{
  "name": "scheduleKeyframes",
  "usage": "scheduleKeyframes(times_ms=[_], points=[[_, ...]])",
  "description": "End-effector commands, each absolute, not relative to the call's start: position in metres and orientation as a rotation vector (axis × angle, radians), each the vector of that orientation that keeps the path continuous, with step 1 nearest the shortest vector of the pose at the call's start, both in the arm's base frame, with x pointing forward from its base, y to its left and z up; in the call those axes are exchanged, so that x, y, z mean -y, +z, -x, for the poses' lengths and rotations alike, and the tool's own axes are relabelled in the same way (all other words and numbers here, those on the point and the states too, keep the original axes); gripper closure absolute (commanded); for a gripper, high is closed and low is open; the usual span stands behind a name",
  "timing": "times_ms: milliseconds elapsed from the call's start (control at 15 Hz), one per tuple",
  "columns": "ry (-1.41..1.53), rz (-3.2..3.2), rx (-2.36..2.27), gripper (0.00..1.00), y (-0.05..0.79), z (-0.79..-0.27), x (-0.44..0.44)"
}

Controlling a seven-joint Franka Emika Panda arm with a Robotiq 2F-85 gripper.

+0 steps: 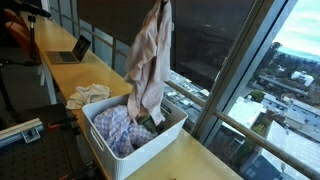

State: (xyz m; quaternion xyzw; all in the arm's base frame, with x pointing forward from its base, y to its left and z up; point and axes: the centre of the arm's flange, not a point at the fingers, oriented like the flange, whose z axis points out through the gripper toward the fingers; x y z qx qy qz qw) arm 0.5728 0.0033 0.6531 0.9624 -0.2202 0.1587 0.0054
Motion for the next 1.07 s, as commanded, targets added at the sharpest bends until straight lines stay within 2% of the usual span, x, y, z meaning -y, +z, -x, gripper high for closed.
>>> scheduleKeyframes(times_ms=[0, 333, 400, 467, 800, 1000], points=[[0.446, -3.027, 0.713, 1.0, 0.603, -0.566, 0.015], [0.35, -3.017, 0.723, 1.0, 0.548, -0.564, 0.026], [0.336, -3.016, 0.724, 0.93, 0.54, -0.562, 0.026], [0.32, -3.016, 0.727, 0.74, 0.531, -0.561, 0.026], [0.326, -3.0, 0.703, 0.39, 0.531, -0.55, 0.02], [0.363, -3.02, 0.64, 0.16, 0.54, -0.546, -0.016]])
